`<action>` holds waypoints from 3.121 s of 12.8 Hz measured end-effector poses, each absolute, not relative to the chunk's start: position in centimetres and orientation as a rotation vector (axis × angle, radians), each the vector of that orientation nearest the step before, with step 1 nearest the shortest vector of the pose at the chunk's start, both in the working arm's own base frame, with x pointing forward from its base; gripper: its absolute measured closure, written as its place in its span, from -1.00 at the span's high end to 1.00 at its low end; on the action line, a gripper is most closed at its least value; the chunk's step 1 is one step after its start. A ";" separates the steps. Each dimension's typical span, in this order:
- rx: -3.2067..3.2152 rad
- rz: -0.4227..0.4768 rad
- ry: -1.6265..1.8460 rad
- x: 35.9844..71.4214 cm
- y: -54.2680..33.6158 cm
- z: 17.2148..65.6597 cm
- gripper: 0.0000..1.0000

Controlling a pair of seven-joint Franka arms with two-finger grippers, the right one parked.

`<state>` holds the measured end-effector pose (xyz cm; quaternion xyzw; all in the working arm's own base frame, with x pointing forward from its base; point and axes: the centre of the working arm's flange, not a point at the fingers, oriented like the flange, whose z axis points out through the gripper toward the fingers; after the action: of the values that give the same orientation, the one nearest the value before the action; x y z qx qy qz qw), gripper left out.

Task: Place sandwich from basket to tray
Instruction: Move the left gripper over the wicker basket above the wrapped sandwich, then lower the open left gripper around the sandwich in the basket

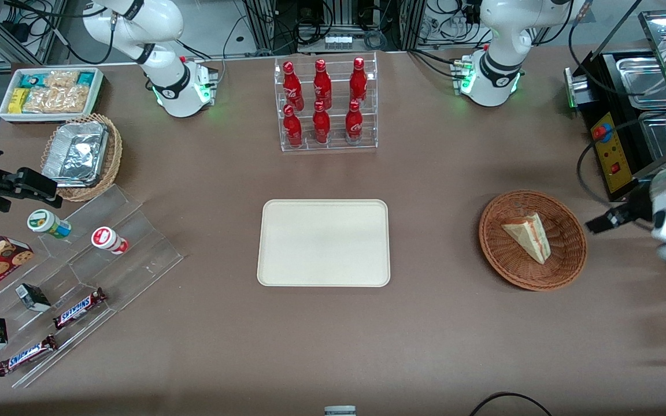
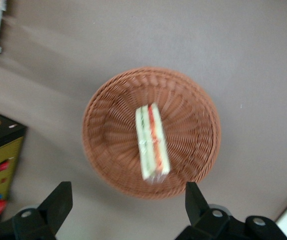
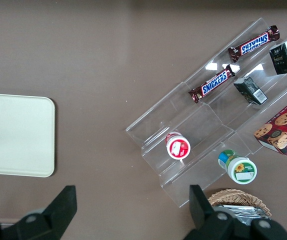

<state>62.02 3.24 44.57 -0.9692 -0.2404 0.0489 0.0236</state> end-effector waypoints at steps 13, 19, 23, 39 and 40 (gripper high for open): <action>-2.862 0.124 -1.230 62.5 0.6 27.6 1.00; -2.817 0.197 -1.280 62.0 0.6 24.5 1.00; -2.789 0.231 -1.303 61.4 0.8 23.4 1.00; -2.725 0.322 -1.302 60.5 1.0 24.4 1.00; -2.717 0.332 -1.308 60.2 1.1 24.4 1.00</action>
<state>60.24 1.13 24.40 -0.8943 -0.4305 0.1093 0.0541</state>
